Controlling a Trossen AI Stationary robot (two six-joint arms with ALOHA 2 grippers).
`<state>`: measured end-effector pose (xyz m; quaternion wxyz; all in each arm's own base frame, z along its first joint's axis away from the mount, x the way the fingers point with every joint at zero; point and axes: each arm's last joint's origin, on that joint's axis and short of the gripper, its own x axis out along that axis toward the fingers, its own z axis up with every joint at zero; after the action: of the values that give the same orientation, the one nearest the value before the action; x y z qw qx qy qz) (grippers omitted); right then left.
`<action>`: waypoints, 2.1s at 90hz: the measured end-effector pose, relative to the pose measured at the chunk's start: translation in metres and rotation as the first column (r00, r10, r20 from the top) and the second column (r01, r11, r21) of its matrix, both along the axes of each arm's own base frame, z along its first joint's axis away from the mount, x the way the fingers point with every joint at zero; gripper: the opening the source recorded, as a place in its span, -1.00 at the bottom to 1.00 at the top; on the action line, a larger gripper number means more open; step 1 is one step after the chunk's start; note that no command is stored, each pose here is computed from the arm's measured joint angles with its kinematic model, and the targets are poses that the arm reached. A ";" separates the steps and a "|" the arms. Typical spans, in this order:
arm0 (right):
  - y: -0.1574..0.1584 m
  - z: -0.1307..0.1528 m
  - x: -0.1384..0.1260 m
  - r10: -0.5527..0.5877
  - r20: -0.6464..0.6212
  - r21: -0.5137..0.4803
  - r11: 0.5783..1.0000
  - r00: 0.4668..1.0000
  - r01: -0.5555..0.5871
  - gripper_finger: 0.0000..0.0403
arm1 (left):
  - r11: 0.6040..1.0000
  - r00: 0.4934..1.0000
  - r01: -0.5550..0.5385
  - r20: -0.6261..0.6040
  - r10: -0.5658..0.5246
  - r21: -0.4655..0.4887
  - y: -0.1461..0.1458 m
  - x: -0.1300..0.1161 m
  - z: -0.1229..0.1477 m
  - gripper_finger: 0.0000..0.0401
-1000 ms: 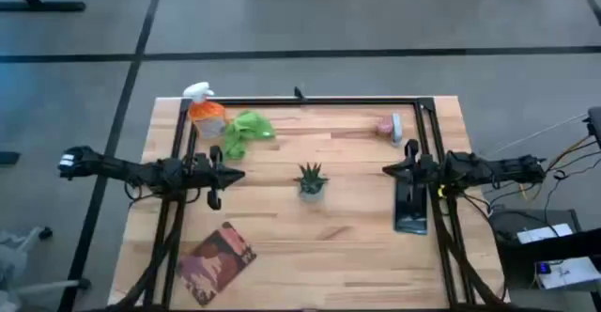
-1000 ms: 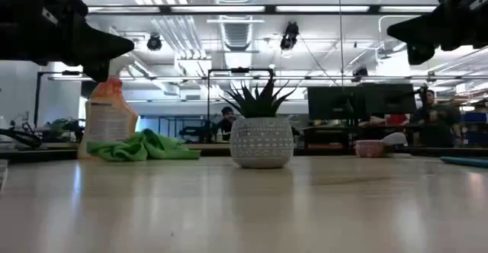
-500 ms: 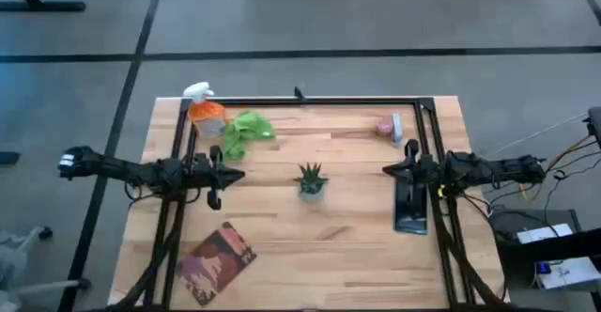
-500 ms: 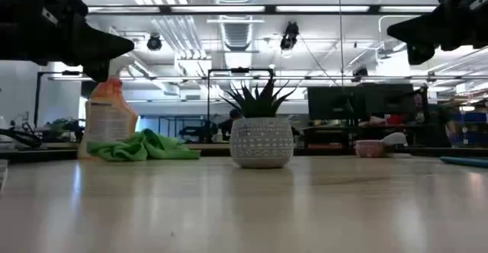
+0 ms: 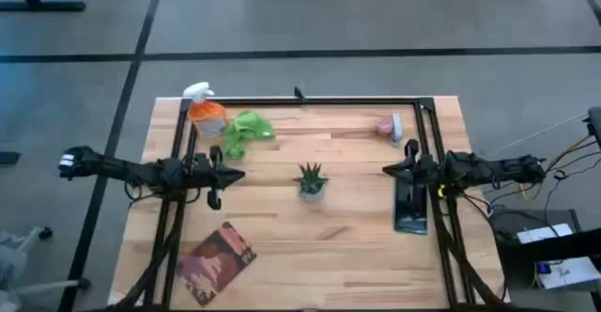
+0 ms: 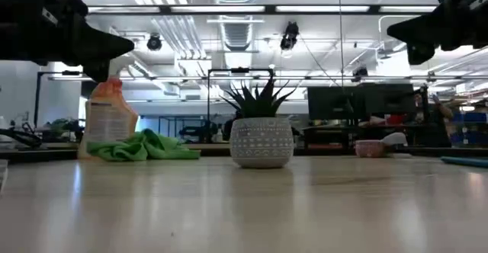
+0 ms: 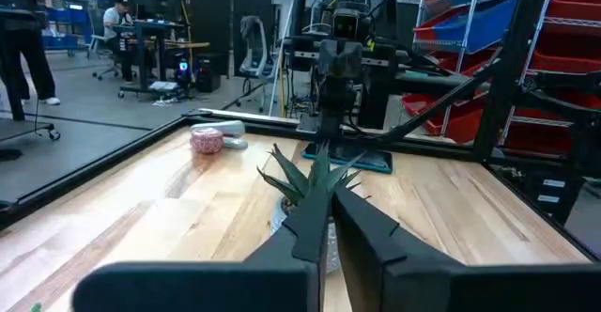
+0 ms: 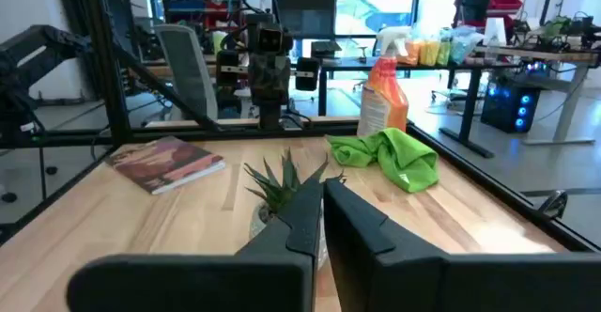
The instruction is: Apply microfiber cloth
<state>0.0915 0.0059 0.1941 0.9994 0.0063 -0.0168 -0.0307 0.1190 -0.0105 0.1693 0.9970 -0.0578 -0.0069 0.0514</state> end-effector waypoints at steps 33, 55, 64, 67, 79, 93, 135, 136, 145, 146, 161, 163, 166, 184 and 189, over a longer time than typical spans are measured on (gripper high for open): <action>0.000 0.000 0.000 0.000 0.000 0.000 1.000 1.000 0.000 -1.00 | 1.000 1.000 -0.001 0.000 0.001 0.000 0.000 0.000 0.000 -0.98; 0.000 0.000 0.000 0.000 0.000 0.000 1.000 1.000 0.000 -1.00 | 1.000 1.000 0.000 0.000 0.000 0.000 0.000 0.000 0.000 -0.98; 0.000 0.000 0.000 0.000 0.000 0.000 1.000 1.000 0.000 -1.00 | 1.000 1.000 0.000 0.000 0.000 0.000 0.000 0.000 0.000 -0.99; 0.000 0.000 0.000 0.000 0.000 0.000 1.000 1.000 0.000 -1.00 | 1.000 1.000 0.000 0.000 0.000 0.000 0.000 0.000 0.000 -0.99; 0.000 0.000 0.000 0.000 0.000 0.000 1.000 1.000 0.000 -1.00 | 1.000 1.000 0.000 0.000 0.000 0.000 0.000 0.000 0.000 -0.98; 0.000 0.000 0.000 0.000 0.000 0.000 1.000 1.000 0.000 -1.00 | 1.000 1.000 0.000 0.000 0.000 0.000 0.000 0.000 0.000 -0.97; 0.000 0.003 0.000 0.003 0.042 0.122 0.992 0.999 -0.008 -1.00 | 0.999 0.999 -0.049 0.007 0.048 0.019 0.002 0.000 0.001 -0.98; 0.000 0.004 0.000 0.003 0.046 0.132 0.991 0.999 -0.009 -1.00 | 0.999 0.999 -0.049 0.007 0.048 0.016 0.002 0.000 0.001 -0.98; 0.000 0.006 0.000 0.004 0.069 0.157 0.987 0.998 -0.014 -1.00 | 0.998 0.999 -0.046 0.023 0.048 -0.052 0.002 0.000 0.002 -0.97; 0.000 0.006 0.000 0.004 0.069 0.156 0.988 0.998 -0.014 -1.00 | 0.997 0.999 -0.046 0.024 0.048 -0.058 0.002 0.000 0.002 -0.97; -0.001 0.006 -0.001 -0.044 0.067 0.092 0.995 0.997 0.037 -1.00 | 0.996 0.999 -0.046 0.024 0.048 -0.076 0.002 0.000 0.002 -0.99; -0.001 0.006 -0.001 -0.045 0.068 0.091 0.995 0.997 0.039 -1.00 | 0.996 0.999 -0.046 0.025 0.048 -0.077 0.002 0.000 0.002 -0.99; -0.001 0.006 -0.001 -0.048 0.071 0.092 0.995 0.996 0.041 -1.00 | 0.996 0.999 -0.046 0.025 0.048 -0.077 0.002 0.000 0.002 -0.99; -0.002 0.008 -0.001 -0.050 0.084 0.077 0.996 0.995 0.044 -1.00 | 0.995 0.996 -0.075 0.045 0.078 -0.071 0.003 0.000 0.004 -0.97; -0.002 0.008 -0.001 -0.049 0.086 0.090 0.995 0.995 0.041 -1.00 | 0.994 0.994 -0.085 0.061 0.090 -0.075 0.003 -0.001 0.005 -0.96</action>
<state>0.0908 0.0043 0.2021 0.9955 0.0511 -0.0597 -0.0537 0.1185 -0.0075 0.1747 0.9903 -0.0952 -0.0399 0.0934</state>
